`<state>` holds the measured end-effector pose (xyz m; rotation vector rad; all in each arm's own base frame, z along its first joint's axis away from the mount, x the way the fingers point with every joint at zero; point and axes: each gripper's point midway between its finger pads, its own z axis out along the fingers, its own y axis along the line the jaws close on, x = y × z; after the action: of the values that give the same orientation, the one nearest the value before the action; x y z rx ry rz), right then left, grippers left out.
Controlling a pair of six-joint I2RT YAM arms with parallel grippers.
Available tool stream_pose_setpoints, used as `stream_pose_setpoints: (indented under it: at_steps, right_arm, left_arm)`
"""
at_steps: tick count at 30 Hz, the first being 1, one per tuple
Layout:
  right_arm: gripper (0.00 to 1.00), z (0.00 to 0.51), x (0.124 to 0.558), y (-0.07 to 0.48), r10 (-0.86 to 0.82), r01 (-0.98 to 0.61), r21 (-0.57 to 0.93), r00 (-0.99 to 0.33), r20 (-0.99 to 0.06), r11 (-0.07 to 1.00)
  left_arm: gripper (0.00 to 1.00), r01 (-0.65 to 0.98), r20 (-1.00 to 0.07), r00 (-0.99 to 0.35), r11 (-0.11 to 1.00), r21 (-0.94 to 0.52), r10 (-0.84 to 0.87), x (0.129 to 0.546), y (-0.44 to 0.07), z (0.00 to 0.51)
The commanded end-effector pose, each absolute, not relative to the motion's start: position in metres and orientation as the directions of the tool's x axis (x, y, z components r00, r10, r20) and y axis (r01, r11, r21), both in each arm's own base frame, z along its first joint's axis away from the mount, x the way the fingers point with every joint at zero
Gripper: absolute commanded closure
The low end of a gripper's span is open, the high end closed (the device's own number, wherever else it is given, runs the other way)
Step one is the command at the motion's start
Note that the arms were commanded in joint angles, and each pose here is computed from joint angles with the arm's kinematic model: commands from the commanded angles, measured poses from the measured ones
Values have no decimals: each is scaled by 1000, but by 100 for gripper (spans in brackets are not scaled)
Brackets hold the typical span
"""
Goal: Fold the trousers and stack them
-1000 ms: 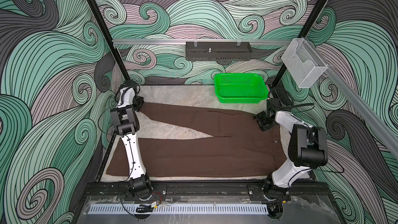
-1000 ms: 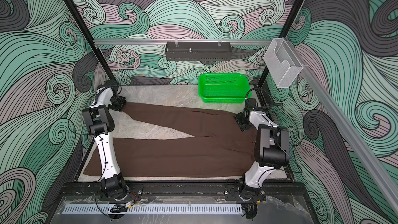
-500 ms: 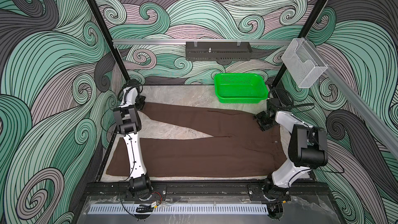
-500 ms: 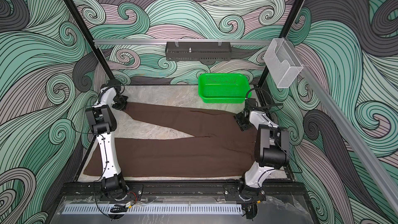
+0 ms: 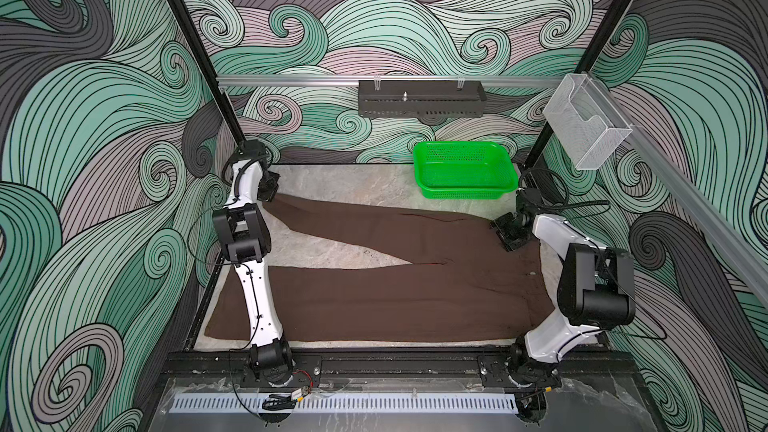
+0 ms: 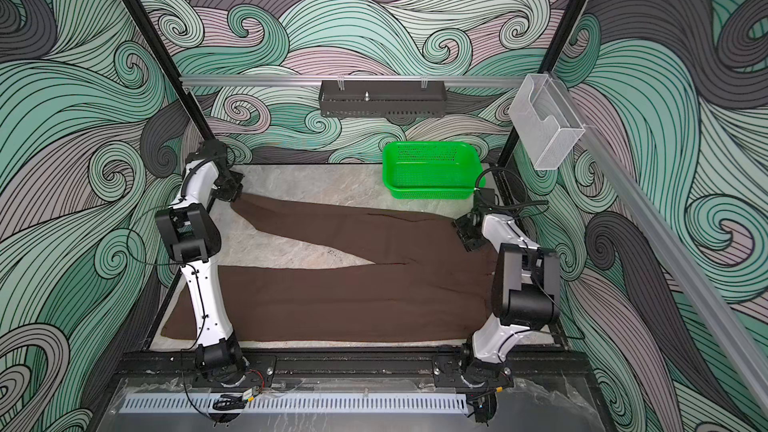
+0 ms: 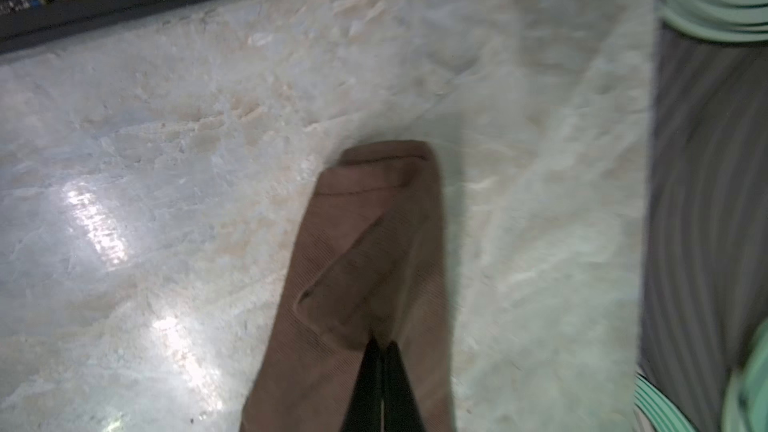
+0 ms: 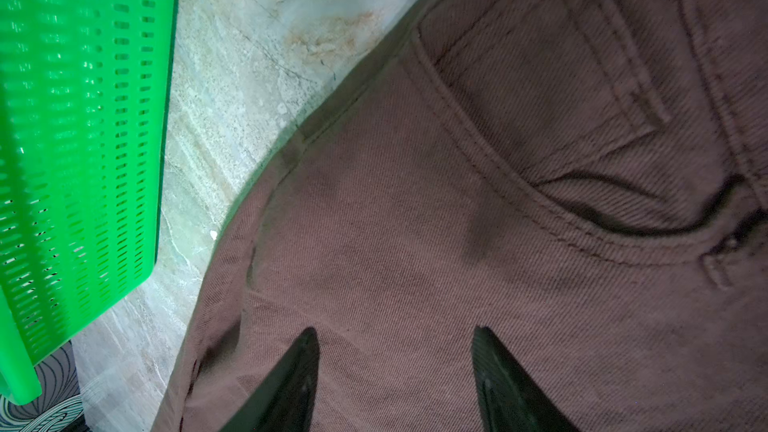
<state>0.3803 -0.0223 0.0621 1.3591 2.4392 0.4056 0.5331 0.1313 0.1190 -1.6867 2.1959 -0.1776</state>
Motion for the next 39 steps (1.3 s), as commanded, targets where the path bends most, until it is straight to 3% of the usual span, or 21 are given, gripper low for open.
stream_pose_setpoints:
  at_steps: [1,20,25,27,28,32,39]
  right_arm:
    - [40,77,384,-19,855,752,420,-497,-146,509]
    - [40,77,385,-18,848,744,418,-508,-152,521]
    - [38,78,387,-8,830,726,416,-537,-154,547]
    - [36,82,388,-3,818,713,417,-552,-162,563]
    - [35,83,388,-1,814,709,416,-557,-165,570]
    - [32,90,387,8,800,693,417,-573,-177,588]
    - [32,96,378,14,795,686,421,-579,-179,594]
  left_arm:
    - [100,-866,-232,-217,296,-402,-948,551,125,156]
    - [100,-791,-231,-83,205,-576,-970,644,116,99]
    - [75,-746,-258,-94,240,-621,-962,656,111,115]
    - [55,-723,-301,-96,274,-634,-949,656,114,139]
    - [52,-714,-317,-98,289,-638,-943,655,115,149]
    - [44,-720,-364,-124,336,-607,-923,633,122,179]
    - [41,-832,-311,-237,357,-424,-920,569,118,130]
